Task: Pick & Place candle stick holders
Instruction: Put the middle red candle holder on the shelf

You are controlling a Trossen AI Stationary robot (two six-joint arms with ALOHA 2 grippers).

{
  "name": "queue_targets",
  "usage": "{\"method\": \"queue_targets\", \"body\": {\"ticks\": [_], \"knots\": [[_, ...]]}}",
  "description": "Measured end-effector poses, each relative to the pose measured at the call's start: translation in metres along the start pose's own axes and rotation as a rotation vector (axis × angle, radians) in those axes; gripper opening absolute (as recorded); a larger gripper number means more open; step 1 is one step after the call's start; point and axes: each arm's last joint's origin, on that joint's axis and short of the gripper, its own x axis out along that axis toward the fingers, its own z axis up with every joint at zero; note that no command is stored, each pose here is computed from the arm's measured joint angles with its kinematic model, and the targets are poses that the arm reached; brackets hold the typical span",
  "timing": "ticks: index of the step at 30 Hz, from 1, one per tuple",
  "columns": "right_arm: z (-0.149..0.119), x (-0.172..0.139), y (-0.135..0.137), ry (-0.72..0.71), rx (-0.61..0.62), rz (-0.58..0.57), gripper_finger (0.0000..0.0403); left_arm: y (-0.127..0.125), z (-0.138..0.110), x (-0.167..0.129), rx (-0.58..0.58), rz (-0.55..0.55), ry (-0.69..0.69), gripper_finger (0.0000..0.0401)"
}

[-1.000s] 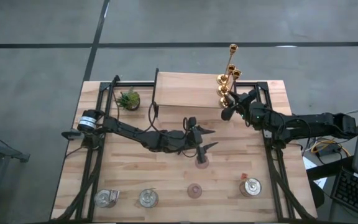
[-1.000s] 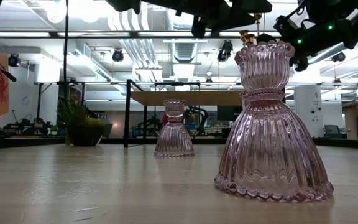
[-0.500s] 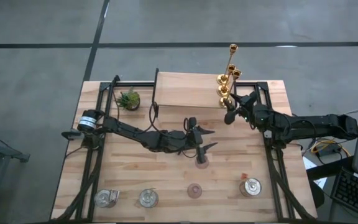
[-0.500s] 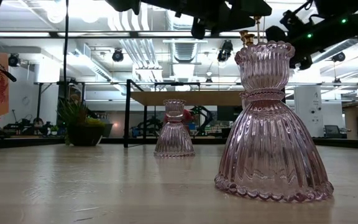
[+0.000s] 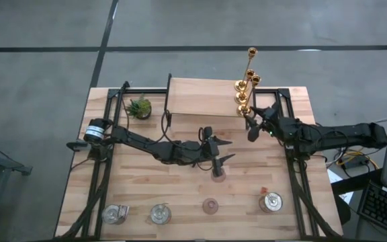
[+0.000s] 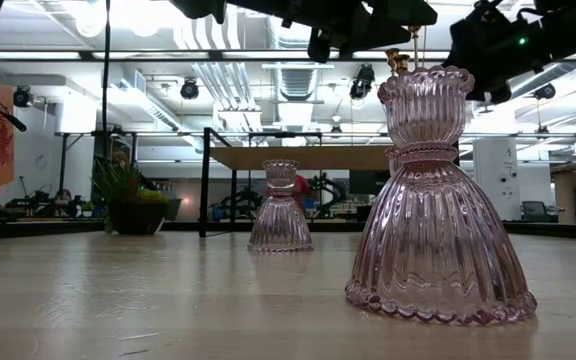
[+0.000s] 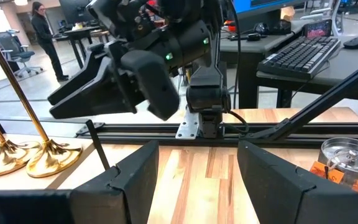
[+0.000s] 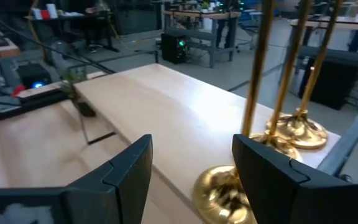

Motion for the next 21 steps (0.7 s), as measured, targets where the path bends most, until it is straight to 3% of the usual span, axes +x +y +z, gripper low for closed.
{"method": "queue_targets", "body": {"ticks": [21], "knots": [[-0.013, -0.023, 0.021, 0.094, -0.002, 0.195, 0.0215, 0.0, 0.0, 0.0, 0.004, 0.0, 0.002, 0.0223]]}}
